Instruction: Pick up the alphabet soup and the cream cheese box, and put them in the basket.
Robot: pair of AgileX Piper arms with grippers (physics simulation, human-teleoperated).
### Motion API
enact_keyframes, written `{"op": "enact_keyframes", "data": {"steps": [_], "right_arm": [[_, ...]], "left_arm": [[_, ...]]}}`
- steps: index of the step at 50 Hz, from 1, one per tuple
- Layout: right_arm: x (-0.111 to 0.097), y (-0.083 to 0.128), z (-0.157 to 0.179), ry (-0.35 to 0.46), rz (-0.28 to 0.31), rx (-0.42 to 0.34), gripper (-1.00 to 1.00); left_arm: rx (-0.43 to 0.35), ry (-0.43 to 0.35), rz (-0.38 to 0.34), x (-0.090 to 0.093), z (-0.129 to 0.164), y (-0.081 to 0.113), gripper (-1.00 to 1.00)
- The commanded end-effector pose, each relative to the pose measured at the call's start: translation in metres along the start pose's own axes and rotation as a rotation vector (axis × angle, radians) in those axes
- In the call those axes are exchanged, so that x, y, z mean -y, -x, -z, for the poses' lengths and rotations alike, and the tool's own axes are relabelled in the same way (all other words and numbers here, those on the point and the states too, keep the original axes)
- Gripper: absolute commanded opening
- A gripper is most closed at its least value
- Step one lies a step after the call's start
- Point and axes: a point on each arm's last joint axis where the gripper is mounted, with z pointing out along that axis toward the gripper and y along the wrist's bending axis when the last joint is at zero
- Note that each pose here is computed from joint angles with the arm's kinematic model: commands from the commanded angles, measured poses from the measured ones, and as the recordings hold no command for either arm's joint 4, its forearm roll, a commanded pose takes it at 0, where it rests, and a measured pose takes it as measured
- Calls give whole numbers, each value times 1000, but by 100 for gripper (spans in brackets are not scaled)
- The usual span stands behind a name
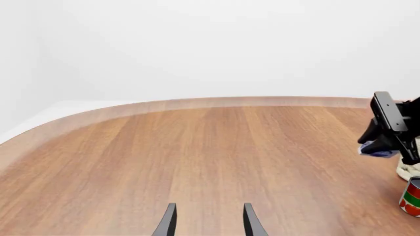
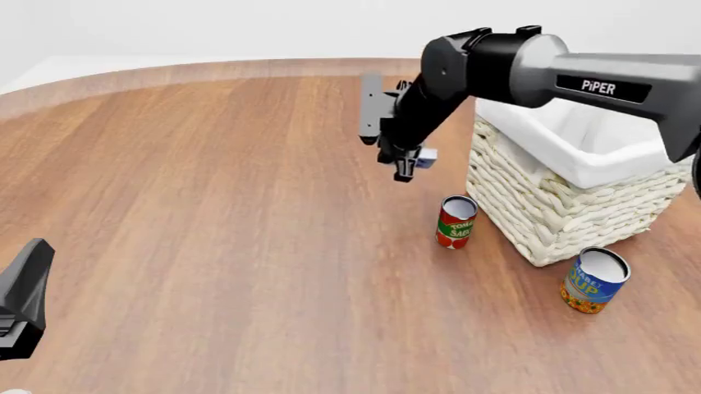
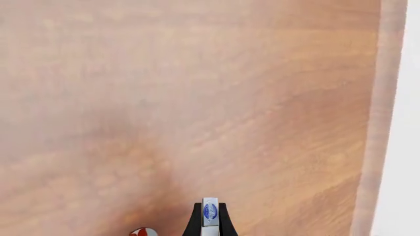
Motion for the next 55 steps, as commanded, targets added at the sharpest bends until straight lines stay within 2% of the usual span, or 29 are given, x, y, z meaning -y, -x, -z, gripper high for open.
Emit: {"op": "enact_keyframes", "data": {"steps": [1,5,11,16,17,19,28,33,35,39,41,43,48,55], "right_arm": [[2,10,21,-54,-82,43,-100],[9,11,30,-92,-117,63,-100],[3,23,52,-128,-176,116,-100],[2,23,65,-154,-206,140,-100],[-3,30,73,-157,-223,164,-100],[-1,31,81,-177,-246,182,-100],[-9,38,107,-209,-298,248,-100],[-17,42,115,-202,-325,268,-100],[-25,48,128,-201,-340,302,-100],[-30,46,124,-184,-347,288,-100],[-43,56,138,-167,-377,332,-100],[-43,50,133,-171,-367,318,-100],[-47,51,149,-182,-421,360,-100],[-58,49,167,-192,-445,407,-100]], "left_arm": [[0,0,0,0,0,0,100],[0,0,0,0,0,0,100],[0,0,0,0,0,0,100],[0,0,0,0,0,0,100],[0,0,0,0,0,0,100],[0,0,0,0,0,0,100],[0,0,0,0,0,0,100],[0,0,0,0,0,0,100],[0,0,0,0,0,0,100],[0,0,0,0,0,0,100],[0,0,0,0,0,0,100],[0,0,0,0,0,0,100],[0,0,0,0,0,0,100],[0,0,0,0,0,0,100]]}}
